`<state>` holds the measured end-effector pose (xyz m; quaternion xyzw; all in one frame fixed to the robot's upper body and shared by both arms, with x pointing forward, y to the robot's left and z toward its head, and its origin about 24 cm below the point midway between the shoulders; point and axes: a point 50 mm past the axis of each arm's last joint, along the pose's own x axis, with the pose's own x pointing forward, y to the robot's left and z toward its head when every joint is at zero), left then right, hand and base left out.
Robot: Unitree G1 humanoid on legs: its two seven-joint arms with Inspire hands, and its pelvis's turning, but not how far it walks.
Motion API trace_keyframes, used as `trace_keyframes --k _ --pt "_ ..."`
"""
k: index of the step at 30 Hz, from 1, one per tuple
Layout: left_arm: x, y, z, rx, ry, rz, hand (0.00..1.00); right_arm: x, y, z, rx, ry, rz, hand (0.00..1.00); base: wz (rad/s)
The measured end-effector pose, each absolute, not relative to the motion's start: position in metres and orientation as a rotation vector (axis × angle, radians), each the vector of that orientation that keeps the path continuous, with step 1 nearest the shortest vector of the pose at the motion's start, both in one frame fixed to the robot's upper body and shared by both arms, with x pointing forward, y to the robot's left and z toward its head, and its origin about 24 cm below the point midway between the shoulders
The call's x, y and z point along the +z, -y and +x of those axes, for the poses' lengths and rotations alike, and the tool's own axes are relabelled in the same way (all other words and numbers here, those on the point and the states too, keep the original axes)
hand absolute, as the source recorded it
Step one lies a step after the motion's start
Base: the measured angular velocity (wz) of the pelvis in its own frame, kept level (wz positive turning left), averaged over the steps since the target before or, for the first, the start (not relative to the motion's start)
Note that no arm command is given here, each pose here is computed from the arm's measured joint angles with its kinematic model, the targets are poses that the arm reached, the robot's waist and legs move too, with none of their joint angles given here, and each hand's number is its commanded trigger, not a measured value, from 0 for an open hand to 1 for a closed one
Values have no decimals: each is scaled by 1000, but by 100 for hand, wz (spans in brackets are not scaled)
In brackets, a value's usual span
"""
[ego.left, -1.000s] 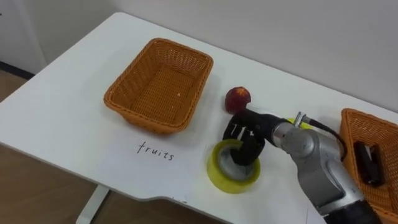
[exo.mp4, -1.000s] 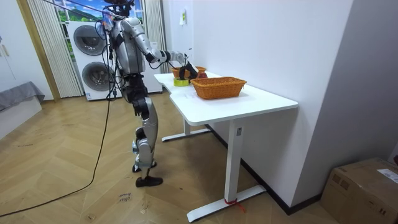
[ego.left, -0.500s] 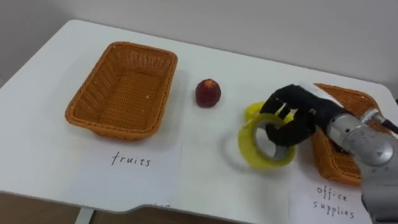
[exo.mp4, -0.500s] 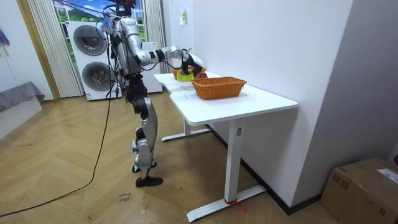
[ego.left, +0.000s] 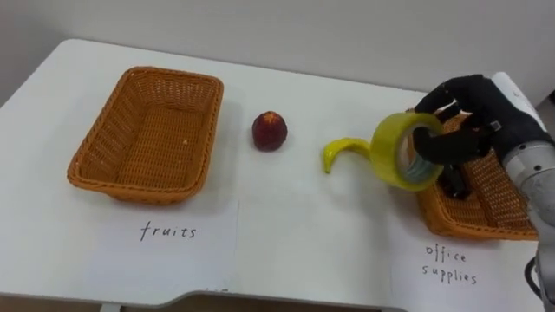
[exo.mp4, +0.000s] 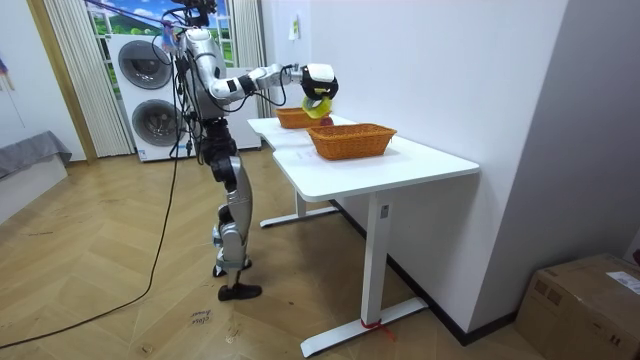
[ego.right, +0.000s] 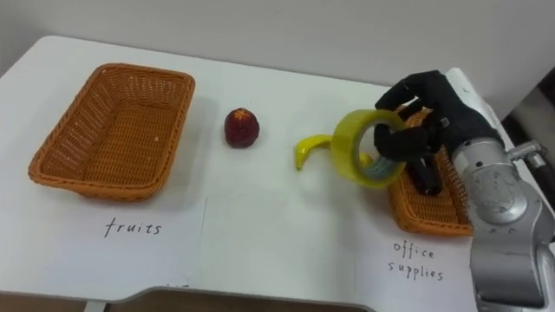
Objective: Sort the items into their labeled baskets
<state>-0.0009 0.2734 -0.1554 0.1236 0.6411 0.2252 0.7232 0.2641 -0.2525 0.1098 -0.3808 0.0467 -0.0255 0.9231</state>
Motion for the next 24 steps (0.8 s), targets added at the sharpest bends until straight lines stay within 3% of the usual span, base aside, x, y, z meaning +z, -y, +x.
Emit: trace_keyframes --k 15,24 --pt "-155 -274 -7 499 -1422 271 0 113 266 262 -191 -56 -758 100 0" --pt "-155 -273 -7 501 -1426 272 0 76 288 262 -256 -206 -713 100 0"
